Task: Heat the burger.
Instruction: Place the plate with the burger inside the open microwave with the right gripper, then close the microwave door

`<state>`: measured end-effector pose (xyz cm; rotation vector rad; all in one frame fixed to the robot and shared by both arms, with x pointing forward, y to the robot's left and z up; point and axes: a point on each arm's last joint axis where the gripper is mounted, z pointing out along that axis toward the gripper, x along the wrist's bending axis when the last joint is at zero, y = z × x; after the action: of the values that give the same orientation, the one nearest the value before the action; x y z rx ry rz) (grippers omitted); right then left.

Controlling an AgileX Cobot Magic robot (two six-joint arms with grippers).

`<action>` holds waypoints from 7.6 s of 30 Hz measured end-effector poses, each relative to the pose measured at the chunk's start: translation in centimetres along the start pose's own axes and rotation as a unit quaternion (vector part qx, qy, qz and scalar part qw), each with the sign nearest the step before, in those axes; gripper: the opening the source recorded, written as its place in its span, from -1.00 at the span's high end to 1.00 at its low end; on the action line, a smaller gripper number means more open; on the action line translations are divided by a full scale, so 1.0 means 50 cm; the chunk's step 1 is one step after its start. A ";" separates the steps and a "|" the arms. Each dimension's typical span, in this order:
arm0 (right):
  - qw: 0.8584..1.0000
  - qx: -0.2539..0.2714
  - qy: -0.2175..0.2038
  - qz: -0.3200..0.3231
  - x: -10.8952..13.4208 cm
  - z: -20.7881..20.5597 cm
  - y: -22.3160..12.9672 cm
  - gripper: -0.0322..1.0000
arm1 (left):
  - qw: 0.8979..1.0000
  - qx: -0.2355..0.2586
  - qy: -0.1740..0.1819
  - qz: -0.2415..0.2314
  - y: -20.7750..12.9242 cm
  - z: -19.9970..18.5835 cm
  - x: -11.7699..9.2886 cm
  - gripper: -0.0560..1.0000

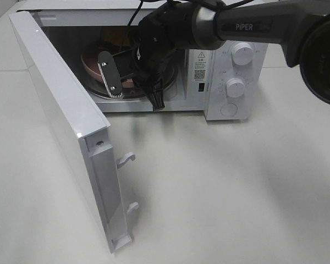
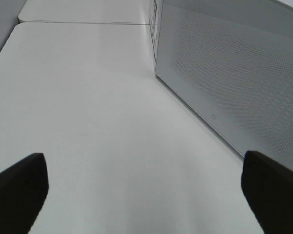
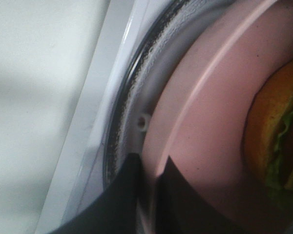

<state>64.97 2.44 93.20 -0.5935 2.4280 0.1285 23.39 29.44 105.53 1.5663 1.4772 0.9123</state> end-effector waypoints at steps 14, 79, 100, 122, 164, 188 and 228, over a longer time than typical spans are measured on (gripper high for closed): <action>1.000 -0.003 0.014 -0.007 0.012 0.015 0.005 0.90 | 1.000 0.000 0.000 0.000 0.000 0.000 0.000 -0.99; 0.994 -0.003 0.085 0.072 0.006 -0.052 0.000 -0.26 | 1.000 0.000 0.000 0.000 0.000 0.000 0.000 -0.99; 0.983 0.028 0.167 0.075 0.033 -0.095 -0.021 -0.26 | 1.000 0.000 0.000 0.000 0.000 0.000 0.000 -0.99; 0.978 0.027 0.173 0.114 0.132 -0.284 -0.068 -0.54 | 1.000 0.000 0.000 0.000 0.000 0.000 0.000 -0.99; 0.660 0.187 0.104 0.721 0.380 -0.586 -0.338 -0.55 | 1.000 0.000 0.000 0.000 0.000 0.000 0.000 -0.99; 0.515 0.146 -0.068 0.842 0.557 -0.711 -0.318 -0.55 | 1.000 0.000 0.000 0.000 0.000 0.000 0.000 -0.99; 0.519 -0.003 -0.276 0.809 0.698 -0.810 -0.229 -0.54 | 1.000 0.000 0.000 0.000 0.000 0.000 0.000 -0.99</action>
<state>23.03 -30.57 105.17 1.6386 1.4650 0.8806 23.39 29.44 105.53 1.5663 1.4772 0.9123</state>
